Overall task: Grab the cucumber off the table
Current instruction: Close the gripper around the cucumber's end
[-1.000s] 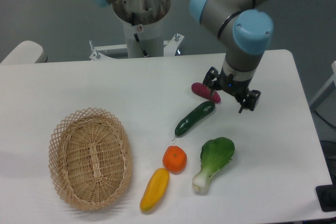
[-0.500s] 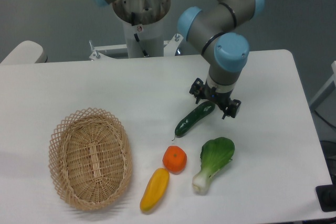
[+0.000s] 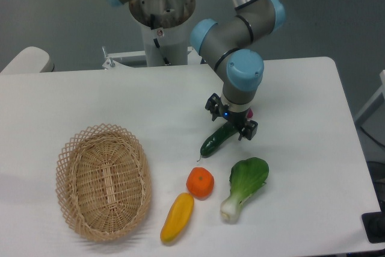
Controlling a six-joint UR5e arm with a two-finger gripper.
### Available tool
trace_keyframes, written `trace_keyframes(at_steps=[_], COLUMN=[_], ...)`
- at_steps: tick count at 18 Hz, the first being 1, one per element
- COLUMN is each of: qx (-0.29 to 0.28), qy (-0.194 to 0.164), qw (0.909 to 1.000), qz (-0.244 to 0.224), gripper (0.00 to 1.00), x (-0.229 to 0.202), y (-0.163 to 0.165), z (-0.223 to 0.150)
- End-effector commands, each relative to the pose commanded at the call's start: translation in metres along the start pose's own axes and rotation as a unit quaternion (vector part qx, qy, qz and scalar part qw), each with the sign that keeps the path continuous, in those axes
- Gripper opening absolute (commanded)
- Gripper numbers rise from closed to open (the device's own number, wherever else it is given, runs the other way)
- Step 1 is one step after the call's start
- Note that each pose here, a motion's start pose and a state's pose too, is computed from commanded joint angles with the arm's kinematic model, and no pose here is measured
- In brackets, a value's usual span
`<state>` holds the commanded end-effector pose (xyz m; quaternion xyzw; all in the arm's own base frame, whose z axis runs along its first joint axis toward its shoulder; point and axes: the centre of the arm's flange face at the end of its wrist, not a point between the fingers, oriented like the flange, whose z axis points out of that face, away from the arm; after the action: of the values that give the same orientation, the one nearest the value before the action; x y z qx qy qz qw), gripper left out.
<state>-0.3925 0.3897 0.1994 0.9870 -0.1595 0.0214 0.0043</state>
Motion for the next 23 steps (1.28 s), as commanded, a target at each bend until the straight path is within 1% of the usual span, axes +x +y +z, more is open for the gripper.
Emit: trace_keyframes(at_steps=[6,7,8,9,10,12,15,19,21,23], qx=[0.0,0.0,0.001,0.001,0.002,0.002,0.003,0.005,0.006,0.01], qy=[0.002,0.002,0.0,-0.001,-0.004,-0.006,-0.012,-0.018,-0.027,-0.045], qw=[1.0,1.0,1.0,1.0,1.0,1.0,0.9999,0.9998,0.9996,0.9989], qz=[0.001,0.001,0.0,0.002,0.003,0.002,0.002,0.001,0.002,0.003], gripper=[1.0,0.87,0.63,0.47,0.37,0.27,0.21,0.21,0.21,0.21], x=[0.001,0.0,-0.001,-0.003,-0.005,-0.006,-0.011,-0.015,-0.02,-0.026], y=[-0.001,-0.001,0.0,-0.001,-0.001,-0.001,-0.002,-0.001,-0.003,-0.006], z=[0.01,0.009,0.008,0.006,0.004,0.003,-0.003,-0.012,-0.022,-0.044])
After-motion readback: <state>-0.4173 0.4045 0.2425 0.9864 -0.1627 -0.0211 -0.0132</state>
